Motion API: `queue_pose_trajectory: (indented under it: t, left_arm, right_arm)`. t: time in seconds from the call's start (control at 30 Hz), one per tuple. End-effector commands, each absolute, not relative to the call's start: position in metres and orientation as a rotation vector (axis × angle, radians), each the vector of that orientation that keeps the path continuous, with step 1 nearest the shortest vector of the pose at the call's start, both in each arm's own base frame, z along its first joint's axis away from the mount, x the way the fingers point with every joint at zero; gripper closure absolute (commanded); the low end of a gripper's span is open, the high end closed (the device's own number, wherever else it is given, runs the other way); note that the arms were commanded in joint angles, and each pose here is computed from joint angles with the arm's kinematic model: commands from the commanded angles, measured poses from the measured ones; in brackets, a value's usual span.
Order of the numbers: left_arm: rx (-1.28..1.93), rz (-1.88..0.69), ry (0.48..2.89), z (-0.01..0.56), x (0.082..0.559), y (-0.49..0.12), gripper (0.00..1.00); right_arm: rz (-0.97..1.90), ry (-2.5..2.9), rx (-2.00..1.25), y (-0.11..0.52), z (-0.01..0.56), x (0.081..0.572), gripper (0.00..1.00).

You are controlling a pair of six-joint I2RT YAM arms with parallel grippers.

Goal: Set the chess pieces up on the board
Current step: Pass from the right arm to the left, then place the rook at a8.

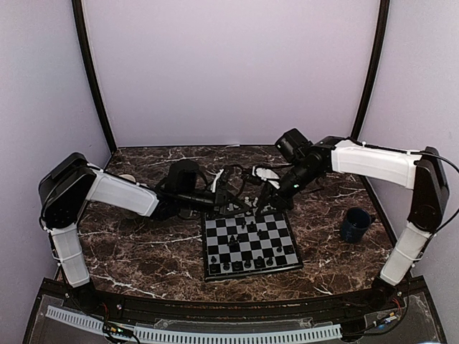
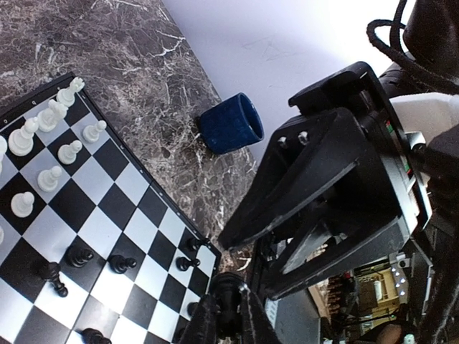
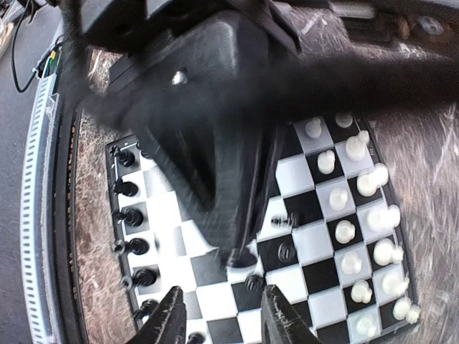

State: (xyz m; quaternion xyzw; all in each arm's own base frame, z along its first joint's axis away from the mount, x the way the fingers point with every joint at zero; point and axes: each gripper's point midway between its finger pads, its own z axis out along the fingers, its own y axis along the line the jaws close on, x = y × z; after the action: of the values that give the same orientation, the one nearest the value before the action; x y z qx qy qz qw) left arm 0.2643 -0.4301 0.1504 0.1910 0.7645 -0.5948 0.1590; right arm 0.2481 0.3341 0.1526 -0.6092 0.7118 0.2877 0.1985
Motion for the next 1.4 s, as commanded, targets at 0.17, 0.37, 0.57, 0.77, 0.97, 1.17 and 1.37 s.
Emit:
queue_pose_trajectory:
  t: [0.17, 0.37, 0.57, 0.77, 0.97, 1.17, 1.37]
  left_arm:
    - [1.002, -1.248, 2.122, 0.162, 0.257, -0.452, 0.96]
    - [1.334, -0.981, 2.036, 0.164, 0.233, -0.480, 0.96]
    - [1.604, -0.741, 1.966, 0.154, 0.206, -0.502, 0.95]
    - [1.766, -0.586, 1.898, 0.144, 0.183, -0.522, 0.94]
    - [1.877, -0.446, 1.889, 0.119, 0.167, -0.537, 0.94]
    - [1.923, -0.377, 1.869, 0.103, 0.160, -0.553, 0.94]
    - [1.939, -0.324, 1.875, 0.085, 0.161, -0.556, 0.94]
  right_arm:
    - [0.855, 2.037, -1.376, 0.262, 0.192, 0.279, 0.58]
    - [0.814, 2.101, -1.165, 0.228, 0.190, 0.316, 0.57]
    - [0.828, 2.126, -1.139, 0.219, 0.178, 0.323, 0.56]
    - [0.765, 2.052, -1.155, 0.218, 0.183, 0.335, 0.51]
    - [0.716, 2.046, -1.136, 0.215, 0.184, 0.342, 0.49]
    - [0.631, 2.045, -1.103, 0.206, 0.186, 0.342, 0.01]
    - [0.559, 2.001, -1.080, 0.199, 0.198, 0.342, 0.02]
